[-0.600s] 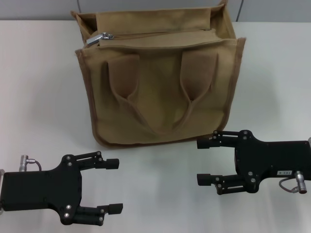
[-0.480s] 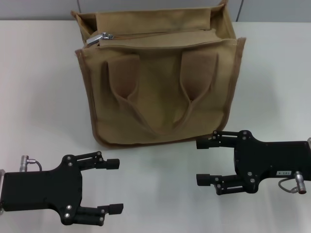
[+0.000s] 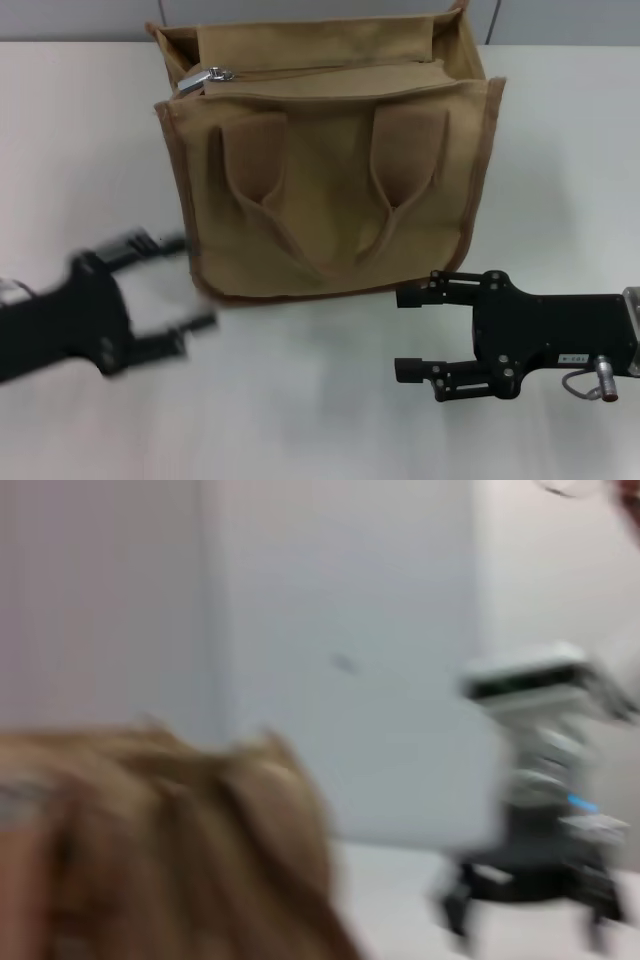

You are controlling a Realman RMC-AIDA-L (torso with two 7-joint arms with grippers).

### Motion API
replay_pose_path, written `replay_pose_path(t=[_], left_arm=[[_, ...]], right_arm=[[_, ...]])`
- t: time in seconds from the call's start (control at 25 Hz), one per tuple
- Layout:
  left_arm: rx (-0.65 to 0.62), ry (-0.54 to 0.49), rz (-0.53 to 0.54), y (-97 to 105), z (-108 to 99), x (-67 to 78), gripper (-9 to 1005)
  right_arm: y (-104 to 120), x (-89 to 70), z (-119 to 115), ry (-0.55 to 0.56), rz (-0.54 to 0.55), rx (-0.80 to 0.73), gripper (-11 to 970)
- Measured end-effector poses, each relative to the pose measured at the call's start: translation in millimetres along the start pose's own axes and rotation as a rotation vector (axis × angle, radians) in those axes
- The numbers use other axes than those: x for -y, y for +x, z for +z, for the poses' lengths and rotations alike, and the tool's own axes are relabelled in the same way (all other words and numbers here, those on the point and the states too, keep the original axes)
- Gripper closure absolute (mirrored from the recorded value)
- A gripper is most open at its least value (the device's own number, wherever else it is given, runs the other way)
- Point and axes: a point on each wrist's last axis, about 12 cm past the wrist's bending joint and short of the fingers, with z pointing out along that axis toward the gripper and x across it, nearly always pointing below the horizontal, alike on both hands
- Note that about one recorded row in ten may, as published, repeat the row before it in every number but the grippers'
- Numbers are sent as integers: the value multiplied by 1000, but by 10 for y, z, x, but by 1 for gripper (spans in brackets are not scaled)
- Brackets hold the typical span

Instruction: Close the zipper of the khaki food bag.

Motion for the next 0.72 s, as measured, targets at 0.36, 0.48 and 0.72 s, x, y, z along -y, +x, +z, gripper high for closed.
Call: replay_pose_path(t=[0.36, 0.48, 0.72], left_arm=[[114, -462, -2, 102, -421, -97, 165], [114, -465, -16, 118, -300, -184, 166], [76, -440, -30, 165, 82, -388, 166]], right_arm=[[96, -44, 91, 4, -2, 19, 176], [123, -58, 126, 4, -8, 23, 176], [155, -72, 180, 2, -10, 26, 176]])
